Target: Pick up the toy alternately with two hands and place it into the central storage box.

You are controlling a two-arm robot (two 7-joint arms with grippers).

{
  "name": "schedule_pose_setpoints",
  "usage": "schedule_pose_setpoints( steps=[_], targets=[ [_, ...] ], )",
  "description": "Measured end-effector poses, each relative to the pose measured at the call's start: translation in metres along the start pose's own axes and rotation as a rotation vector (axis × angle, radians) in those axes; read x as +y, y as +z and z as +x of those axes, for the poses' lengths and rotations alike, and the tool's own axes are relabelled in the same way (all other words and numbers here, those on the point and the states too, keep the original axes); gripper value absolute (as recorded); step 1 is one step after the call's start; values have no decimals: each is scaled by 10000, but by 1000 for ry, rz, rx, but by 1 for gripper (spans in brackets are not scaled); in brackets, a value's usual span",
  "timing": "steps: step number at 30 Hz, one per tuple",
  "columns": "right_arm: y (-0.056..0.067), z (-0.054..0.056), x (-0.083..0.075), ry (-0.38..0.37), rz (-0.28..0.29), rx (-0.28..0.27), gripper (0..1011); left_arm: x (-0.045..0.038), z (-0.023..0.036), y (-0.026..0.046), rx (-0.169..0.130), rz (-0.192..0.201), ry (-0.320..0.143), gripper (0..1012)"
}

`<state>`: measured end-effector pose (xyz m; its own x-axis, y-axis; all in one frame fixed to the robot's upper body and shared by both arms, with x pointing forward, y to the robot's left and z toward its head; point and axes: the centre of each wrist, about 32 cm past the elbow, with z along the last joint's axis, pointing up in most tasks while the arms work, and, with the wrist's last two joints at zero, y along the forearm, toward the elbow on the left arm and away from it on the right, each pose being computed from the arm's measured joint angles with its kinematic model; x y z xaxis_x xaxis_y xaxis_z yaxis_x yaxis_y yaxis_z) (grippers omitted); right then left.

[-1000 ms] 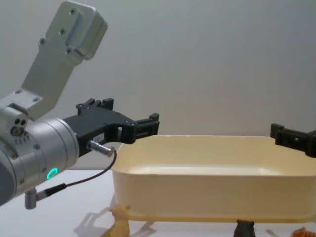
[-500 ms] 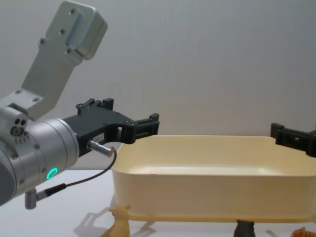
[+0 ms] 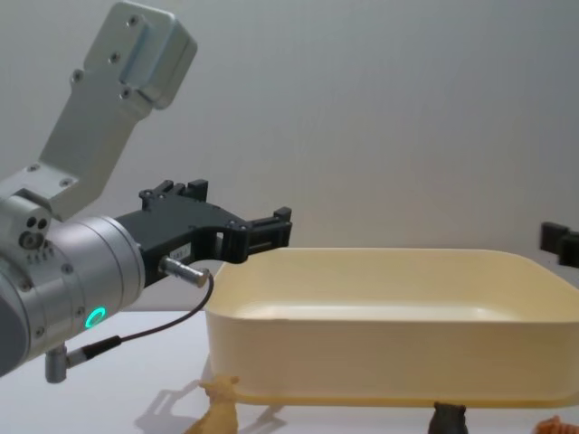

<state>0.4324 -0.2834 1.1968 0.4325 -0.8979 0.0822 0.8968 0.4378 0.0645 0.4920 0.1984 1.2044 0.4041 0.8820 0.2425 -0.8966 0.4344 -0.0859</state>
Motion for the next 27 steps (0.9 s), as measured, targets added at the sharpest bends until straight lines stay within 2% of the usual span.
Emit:
schedule_pose_setpoints(
  steps=[7,9,12,19,27],
  targets=[
    [52,171,-227,46,-12,3,1001,0,0,0,0,0,0,1001],
    [67,243,-335,68,-29,3,1001,0,0,0,0,0,0,1001],
    [71,294,-407,87,-42,6,1001,0,0,0,0,0,0,1001],
    [37,456,-629,153,-106,-4,1001,0,0,0,0,0,0,1001],
    [-47,570,-750,226,-160,-21,1001,0,0,0,0,0,0,1001]
  ],
)
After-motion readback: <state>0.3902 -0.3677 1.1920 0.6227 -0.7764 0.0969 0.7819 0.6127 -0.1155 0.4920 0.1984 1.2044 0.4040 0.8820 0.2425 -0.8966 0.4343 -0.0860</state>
